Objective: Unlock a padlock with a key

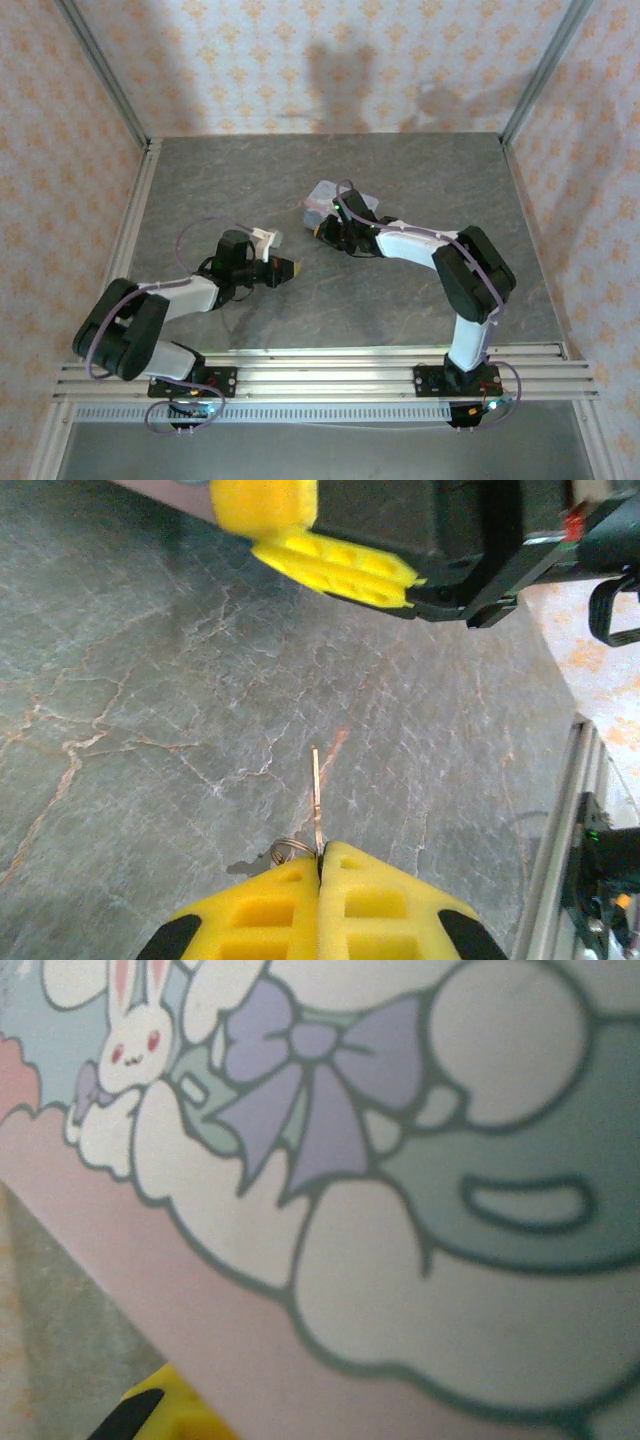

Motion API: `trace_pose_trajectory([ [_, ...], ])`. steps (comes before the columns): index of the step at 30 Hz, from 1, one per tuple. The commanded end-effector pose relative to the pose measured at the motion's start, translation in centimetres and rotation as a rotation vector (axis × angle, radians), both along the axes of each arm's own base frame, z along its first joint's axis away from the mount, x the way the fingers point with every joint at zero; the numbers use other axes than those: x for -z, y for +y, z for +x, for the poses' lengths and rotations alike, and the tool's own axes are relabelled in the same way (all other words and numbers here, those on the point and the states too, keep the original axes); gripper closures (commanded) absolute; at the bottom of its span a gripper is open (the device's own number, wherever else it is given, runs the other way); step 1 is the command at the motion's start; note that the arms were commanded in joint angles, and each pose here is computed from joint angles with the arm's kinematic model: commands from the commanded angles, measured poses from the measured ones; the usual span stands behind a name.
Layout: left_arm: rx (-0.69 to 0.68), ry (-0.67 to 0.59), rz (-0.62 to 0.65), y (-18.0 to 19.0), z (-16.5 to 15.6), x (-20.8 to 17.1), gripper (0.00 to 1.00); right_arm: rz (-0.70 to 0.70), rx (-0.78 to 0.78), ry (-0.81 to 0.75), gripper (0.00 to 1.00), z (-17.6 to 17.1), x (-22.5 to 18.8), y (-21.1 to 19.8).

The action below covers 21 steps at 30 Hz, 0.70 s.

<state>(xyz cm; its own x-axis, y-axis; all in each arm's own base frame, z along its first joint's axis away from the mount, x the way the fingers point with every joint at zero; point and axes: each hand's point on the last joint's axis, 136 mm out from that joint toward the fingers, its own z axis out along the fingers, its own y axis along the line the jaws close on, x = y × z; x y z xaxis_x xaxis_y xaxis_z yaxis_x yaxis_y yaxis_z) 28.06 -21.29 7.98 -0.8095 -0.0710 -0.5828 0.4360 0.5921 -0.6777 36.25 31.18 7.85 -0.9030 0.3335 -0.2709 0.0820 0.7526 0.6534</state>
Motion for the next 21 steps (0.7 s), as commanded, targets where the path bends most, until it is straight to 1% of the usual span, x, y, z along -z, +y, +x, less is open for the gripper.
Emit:
trace_pose_trajectory([
  [1,0.068,-0.049,-0.106,-1.1,1.1,-2.1,1.00,0.143,-0.010,-0.026,1.00,0.4,-3.1,0.8],
  [6,0.092,-0.035,-0.120,-1.2,2.2,-1.6,1.00,0.187,-0.052,-0.004,1.00,0.3,-3.9,0.3],
  [14,0.136,-0.034,-0.157,-1.0,3.8,-1.3,1.00,0.199,-0.211,0.044,1.00,-1.0,-5.3,0.5],
  [21,0.152,-0.035,-0.206,-1.4,5.1,-1.8,1.00,0.259,-0.270,0.071,1.00,-1.2,-6.9,1.2],
])
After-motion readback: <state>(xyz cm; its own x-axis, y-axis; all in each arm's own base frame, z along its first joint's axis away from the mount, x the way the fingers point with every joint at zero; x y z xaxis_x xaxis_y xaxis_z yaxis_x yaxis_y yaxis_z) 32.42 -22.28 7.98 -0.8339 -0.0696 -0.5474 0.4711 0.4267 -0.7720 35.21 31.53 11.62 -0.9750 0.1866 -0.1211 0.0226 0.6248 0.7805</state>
